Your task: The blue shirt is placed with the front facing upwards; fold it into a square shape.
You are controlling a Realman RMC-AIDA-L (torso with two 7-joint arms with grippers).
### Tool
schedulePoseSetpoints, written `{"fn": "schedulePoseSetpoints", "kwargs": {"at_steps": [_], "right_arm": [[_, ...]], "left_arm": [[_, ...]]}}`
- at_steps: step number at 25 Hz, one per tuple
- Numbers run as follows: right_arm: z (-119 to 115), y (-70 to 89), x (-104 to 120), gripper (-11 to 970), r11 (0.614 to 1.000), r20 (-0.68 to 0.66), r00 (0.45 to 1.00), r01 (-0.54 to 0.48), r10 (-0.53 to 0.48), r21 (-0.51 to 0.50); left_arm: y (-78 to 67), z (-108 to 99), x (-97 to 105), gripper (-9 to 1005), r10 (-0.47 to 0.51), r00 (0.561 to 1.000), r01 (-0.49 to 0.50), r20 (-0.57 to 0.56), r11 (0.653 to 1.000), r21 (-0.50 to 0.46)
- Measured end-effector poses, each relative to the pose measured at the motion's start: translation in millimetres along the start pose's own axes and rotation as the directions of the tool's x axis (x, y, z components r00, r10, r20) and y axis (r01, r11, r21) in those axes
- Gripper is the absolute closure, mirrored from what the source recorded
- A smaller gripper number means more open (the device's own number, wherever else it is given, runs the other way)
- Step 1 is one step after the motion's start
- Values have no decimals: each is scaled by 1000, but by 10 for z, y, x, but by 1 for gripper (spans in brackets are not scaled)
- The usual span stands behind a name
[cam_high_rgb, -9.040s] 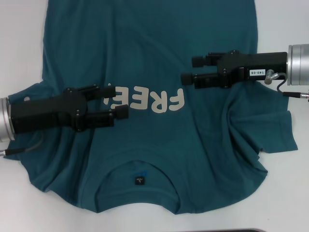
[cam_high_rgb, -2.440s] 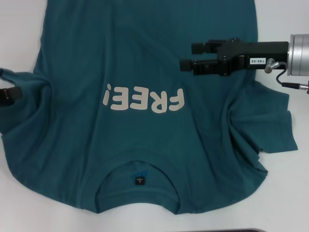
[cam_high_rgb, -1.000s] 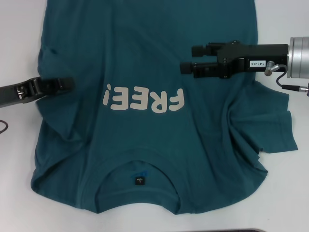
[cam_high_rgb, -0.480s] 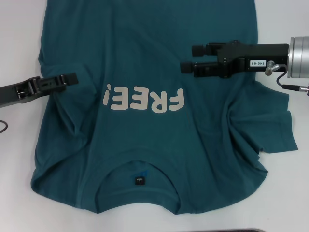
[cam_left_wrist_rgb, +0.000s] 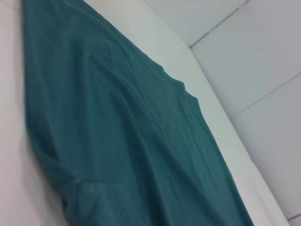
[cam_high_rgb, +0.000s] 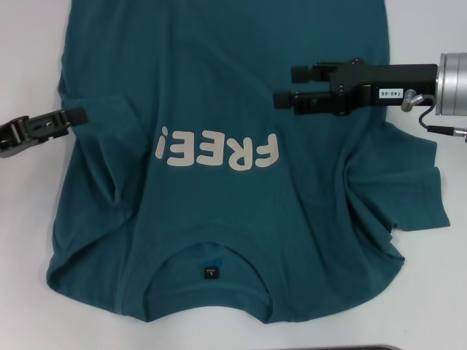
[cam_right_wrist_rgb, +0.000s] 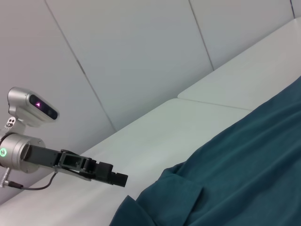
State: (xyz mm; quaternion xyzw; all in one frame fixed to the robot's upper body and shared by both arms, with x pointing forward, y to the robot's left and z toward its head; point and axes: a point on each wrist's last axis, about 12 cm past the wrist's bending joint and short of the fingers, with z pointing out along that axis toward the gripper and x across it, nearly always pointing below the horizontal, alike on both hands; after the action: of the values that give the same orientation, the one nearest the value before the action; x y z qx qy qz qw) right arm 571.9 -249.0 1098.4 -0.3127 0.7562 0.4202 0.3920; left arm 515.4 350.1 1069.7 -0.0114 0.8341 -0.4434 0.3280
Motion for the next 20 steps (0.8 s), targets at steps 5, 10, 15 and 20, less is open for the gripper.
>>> {"fn": "schedulePoseSetpoints", "kwargs": {"at_steps": [5, 10, 15, 20], "right_arm": [[-7, -7, -6, 109, 1000, 0, 1000, 2, -2, 3], [-6, -11, -20, 109, 1000, 0, 1000, 6, -6, 4], [-16, -17, -27, 108, 1000, -1, 1000, 8, -8, 4], [-26, -17, -31, 108, 1000, -2, 1000, 6, -6, 2]], "left_arm": [[31, -22, 74, 200, -7, 1000, 7, -13, 1000, -9], [-7, 85, 177, 200, -1, 1000, 2, -28, 1000, 16], [-98, 271, 269, 199, 26, 997, -22, -78, 998, 55], [-205, 438, 339, 200, 53, 991, -40, -124, 994, 103]]}}
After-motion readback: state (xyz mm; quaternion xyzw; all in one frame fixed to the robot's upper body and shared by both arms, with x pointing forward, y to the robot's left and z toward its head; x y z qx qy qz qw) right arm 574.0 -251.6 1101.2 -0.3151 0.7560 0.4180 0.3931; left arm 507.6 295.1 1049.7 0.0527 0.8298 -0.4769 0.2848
